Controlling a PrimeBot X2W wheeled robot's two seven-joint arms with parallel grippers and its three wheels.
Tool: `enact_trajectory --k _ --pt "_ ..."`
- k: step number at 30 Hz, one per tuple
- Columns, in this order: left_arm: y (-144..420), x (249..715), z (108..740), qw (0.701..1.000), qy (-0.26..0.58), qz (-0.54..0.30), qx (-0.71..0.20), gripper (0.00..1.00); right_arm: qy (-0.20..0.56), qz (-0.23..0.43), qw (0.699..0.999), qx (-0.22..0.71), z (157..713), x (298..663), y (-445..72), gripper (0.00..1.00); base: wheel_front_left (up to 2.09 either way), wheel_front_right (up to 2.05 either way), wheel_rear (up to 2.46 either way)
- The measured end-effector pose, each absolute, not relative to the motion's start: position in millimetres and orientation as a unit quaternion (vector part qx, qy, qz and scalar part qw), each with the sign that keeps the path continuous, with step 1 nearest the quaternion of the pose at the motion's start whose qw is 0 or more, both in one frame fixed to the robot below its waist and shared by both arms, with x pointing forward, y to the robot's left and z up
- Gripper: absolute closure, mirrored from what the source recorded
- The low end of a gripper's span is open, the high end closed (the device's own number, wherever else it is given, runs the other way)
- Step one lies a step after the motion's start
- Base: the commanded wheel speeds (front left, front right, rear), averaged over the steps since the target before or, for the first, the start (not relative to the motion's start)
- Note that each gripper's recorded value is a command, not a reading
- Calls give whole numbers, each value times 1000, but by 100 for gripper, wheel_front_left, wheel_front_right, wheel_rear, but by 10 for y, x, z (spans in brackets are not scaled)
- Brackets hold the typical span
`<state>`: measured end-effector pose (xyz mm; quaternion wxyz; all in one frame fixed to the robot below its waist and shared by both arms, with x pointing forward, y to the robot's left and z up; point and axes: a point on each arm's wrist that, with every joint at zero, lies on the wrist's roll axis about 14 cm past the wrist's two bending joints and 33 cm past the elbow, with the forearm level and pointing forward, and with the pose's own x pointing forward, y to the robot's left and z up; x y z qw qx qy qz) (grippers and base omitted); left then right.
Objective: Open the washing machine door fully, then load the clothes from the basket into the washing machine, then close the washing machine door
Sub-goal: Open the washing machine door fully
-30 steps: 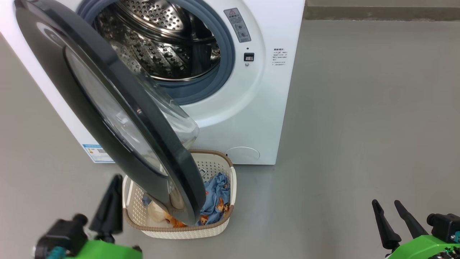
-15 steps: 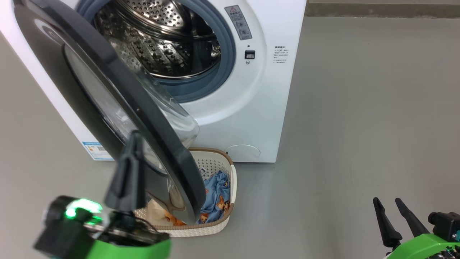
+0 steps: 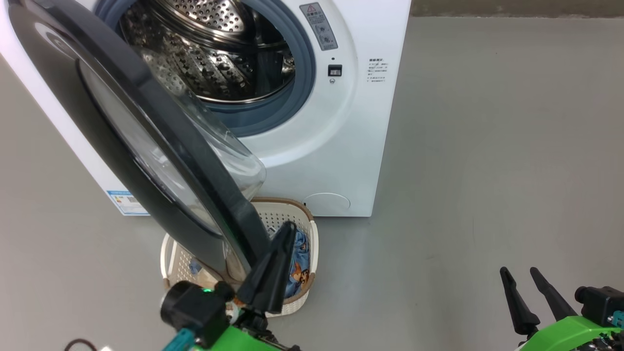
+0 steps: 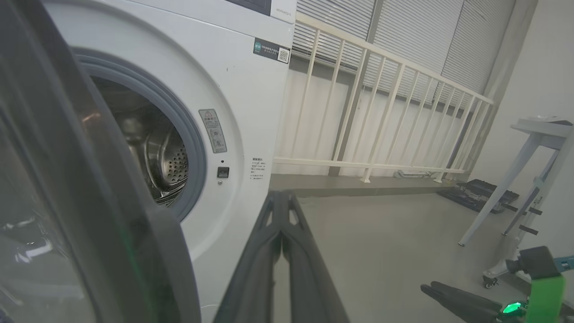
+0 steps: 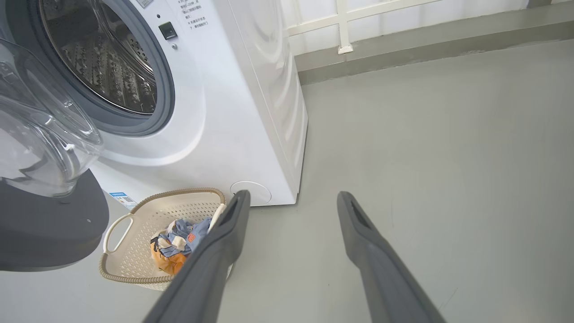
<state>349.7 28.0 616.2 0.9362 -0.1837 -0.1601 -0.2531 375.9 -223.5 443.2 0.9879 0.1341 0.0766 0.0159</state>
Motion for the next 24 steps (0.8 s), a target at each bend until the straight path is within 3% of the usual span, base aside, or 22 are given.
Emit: enact_trajectory --k 9,24 --pt "208 3704 5622 947 -76 -249 -186 100 83 20 987 134 4391 3761 -2199 0 0 0 0" --pt "206 3860 5389 951 -34 -239 -193 100 83 22 987 134 4394 3772 -2190 0 0 0 0"
